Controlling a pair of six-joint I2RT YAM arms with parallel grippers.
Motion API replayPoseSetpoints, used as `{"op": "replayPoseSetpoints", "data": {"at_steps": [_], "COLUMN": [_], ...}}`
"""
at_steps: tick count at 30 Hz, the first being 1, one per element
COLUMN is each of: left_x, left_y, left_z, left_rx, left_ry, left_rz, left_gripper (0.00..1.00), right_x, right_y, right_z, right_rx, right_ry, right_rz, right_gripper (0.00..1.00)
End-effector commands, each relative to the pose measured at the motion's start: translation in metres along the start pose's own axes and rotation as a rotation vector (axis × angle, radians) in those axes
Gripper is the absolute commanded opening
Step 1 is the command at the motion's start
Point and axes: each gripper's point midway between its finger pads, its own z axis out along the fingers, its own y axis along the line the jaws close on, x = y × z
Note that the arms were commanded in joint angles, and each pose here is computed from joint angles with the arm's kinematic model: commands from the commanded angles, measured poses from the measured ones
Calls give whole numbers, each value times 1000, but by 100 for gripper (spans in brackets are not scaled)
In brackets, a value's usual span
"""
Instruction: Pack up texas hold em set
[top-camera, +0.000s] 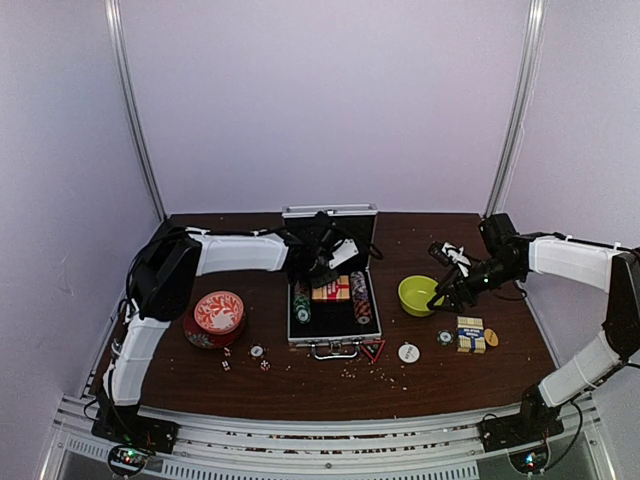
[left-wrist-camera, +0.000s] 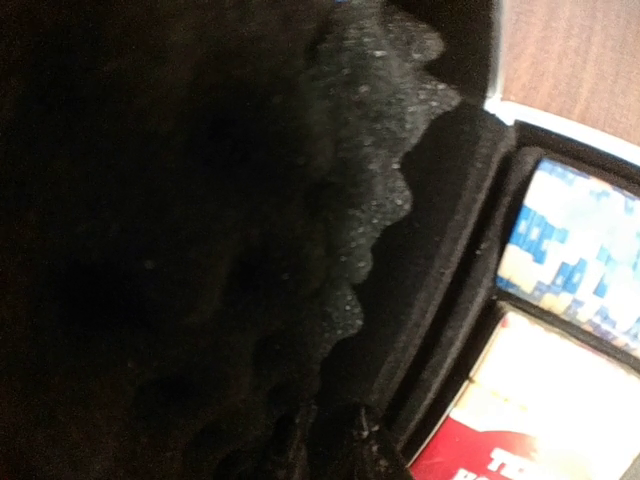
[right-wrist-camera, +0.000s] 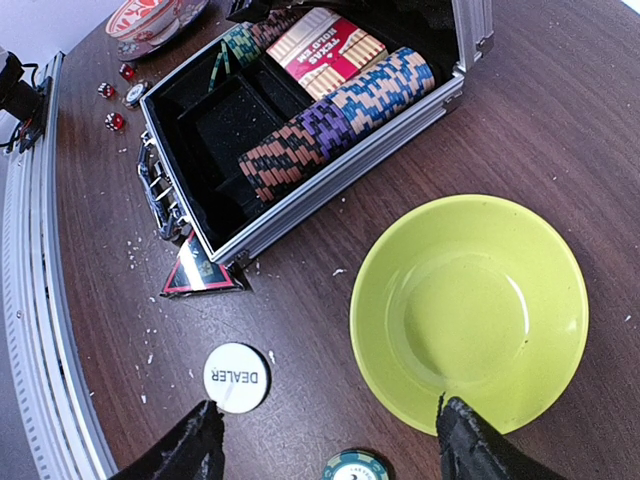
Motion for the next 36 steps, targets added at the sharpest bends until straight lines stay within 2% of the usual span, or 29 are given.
{"op": "replayPoseSetpoints", "data": {"at_steps": [1,5,9,15,22,31,36], "left_x": [27,5,-1,19,23,19,18], "left_y": [-27,-19,-40,-51,-40,-43,-34], "left_z": [-7,-33,-53,-53,-37,-24,-22], "left_rx": [51,78,177,165,76,76,23], "left_ry": [134,47,-24,5,48,48,59], "left_rz": [-23,-98,-61,28,63,83,84], "left_gripper": [22,39,47,55,56,56,55], "right_x": [0,0,0,1,1,3,3], "right_y": [0,0,0,1,1,1,0], "right_z": [-1,-1,-1,0,0,1,2], "right_rx": [6,3,4,-1,-3,-3,-5], "right_ry": [6,7,9,10,13,18,22], "right_rz": [-14,-17,-19,-20,-17,-15,-18], "right_gripper": [74,74,74,74,75,75,75]}}
